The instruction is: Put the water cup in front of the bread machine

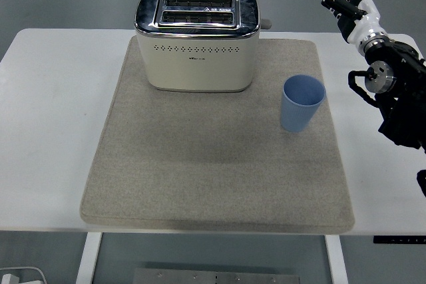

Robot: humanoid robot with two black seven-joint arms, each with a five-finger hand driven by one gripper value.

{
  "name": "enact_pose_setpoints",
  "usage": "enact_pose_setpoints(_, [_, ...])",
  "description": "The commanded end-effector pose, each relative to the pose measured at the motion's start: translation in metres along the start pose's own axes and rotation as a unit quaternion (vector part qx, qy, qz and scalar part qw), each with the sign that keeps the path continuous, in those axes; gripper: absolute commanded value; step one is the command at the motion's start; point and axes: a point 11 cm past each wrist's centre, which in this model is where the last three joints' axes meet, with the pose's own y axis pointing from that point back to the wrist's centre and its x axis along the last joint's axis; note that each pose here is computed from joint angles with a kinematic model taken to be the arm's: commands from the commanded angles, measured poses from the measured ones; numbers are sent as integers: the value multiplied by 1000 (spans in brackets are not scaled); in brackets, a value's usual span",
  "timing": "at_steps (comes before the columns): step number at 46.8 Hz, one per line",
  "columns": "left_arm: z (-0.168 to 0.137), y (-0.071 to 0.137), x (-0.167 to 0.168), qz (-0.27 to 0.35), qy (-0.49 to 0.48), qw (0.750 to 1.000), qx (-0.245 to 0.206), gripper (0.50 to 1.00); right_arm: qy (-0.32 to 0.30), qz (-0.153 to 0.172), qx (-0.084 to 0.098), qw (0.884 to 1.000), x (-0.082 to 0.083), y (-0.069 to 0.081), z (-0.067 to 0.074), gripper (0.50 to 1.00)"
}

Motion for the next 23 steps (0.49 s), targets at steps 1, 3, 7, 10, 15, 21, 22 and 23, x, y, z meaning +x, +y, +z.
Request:
enact_pose_setpoints(1, [0,0,0,0,-1,1000,0,1000,0,0,0,1000,0,0,0,913])
enact_pose_setpoints(3, [0,0,-1,-1,-1,1000,0,1000,0,0,0,1000,0,0,0,913])
enact_pose_setpoints(7, [0,0,-1,-1,-1,1000,0,1000,0,-3,0,1000,0,0,1,913])
enact_pose_setpoints(10, [0,0,0,0,-1,1000,0,1000,-2,-6,2,1000,-1,0,0,915])
enact_pose_setpoints(15, [0,0,2,3,0,1000,0,1000,-2,-7,0,1000,-1,1,2,915])
enact_pose_setpoints(21, [0,0,2,3,1,1000,0,1000,-5,-20,0,1000,-3,1,3,913])
enact_pose_setpoints(22, [0,0,2,3,1,1000,0,1000,-5,-21,0,1000,-3,1,3,913])
enact_pose_setpoints(23, [0,0,2,3,1,1000,0,1000,-7,-22,0,1000,-4,1,3,913])
